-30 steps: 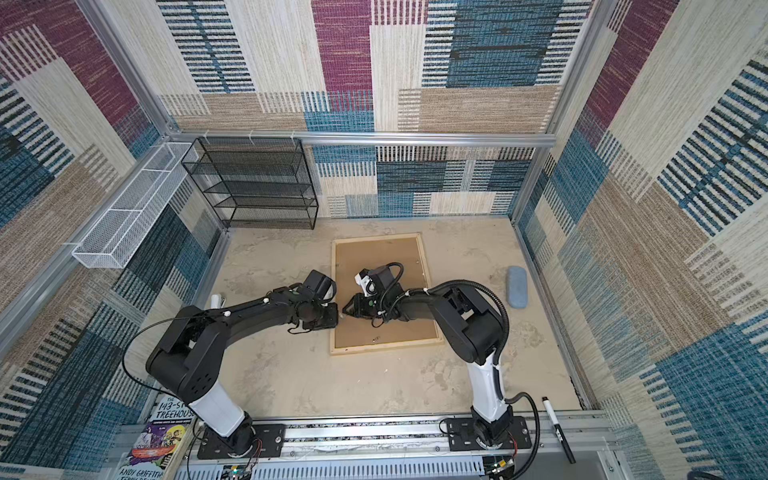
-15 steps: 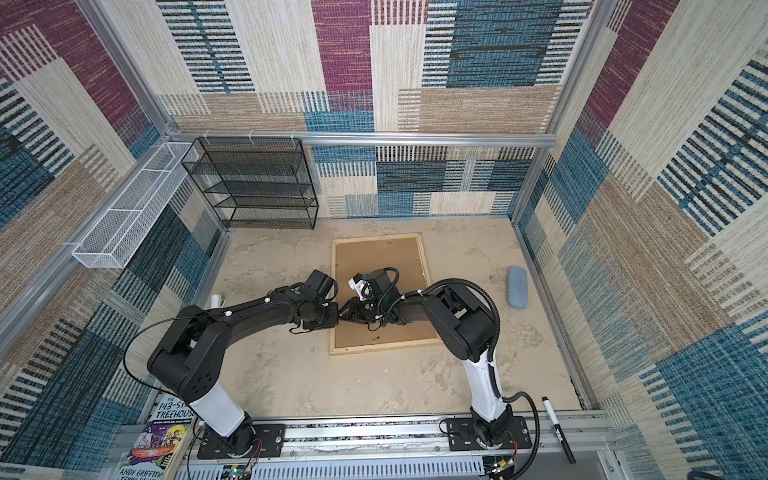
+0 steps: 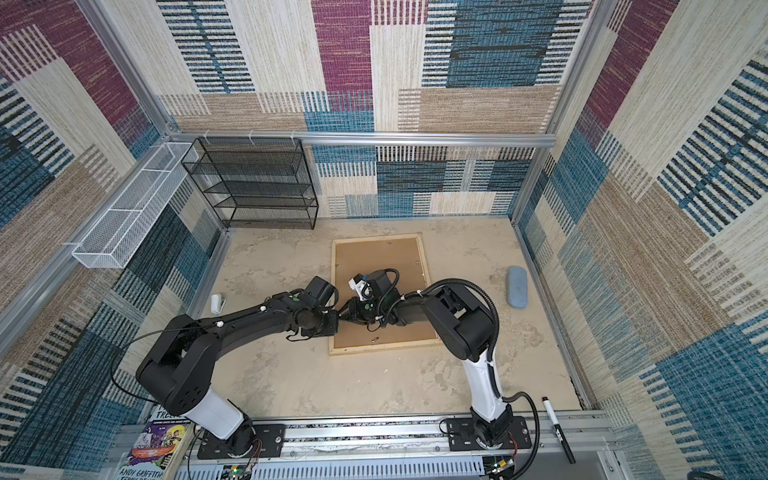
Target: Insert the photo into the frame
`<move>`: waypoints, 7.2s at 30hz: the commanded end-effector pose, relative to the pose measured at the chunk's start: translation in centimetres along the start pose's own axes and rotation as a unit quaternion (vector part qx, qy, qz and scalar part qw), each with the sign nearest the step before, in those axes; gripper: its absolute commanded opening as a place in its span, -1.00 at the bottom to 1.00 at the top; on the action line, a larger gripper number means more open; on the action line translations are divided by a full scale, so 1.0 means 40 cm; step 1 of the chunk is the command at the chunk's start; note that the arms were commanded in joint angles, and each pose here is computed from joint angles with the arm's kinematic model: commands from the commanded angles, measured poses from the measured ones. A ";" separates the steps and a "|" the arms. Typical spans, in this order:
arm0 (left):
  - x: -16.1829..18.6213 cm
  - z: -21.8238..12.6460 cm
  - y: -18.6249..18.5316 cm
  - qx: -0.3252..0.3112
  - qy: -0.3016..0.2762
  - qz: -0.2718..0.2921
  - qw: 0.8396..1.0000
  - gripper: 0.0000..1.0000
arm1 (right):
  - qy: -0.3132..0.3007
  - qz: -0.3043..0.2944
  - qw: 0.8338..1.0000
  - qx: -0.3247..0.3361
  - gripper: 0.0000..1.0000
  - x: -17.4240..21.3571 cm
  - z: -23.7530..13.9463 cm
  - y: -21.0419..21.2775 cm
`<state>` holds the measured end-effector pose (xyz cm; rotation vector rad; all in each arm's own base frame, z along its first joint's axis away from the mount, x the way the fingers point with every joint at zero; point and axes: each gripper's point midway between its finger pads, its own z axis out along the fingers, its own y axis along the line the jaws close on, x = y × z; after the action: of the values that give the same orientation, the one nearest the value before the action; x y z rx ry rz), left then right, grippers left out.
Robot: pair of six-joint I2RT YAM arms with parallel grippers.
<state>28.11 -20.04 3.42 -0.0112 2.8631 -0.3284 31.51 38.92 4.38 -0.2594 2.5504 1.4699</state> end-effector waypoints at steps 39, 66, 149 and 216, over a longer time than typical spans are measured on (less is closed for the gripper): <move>0.012 -0.005 -0.074 0.014 0.005 0.036 0.999 -0.92 | -0.022 0.084 0.996 -0.010 -0.38 -0.022 0.042 -0.025; 0.028 0.014 -0.083 0.039 0.005 0.044 0.998 -1.00 | -0.101 0.106 0.987 0.069 -0.41 -0.064 0.001 -0.070; 0.056 -0.096 -0.023 -0.002 -0.039 0.047 0.998 -0.30 | -0.203 -0.110 0.924 0.305 0.08 -0.616 -0.400 -0.286; 0.031 -0.033 0.000 0.028 -0.053 -0.103 0.993 -0.01 | -0.234 0.038 0.922 0.307 0.34 -0.275 -0.755 -0.399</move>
<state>26.52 -19.21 4.52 -0.2629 2.7519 -0.4021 43.28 5.17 8.09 0.2652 2.4981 0.5500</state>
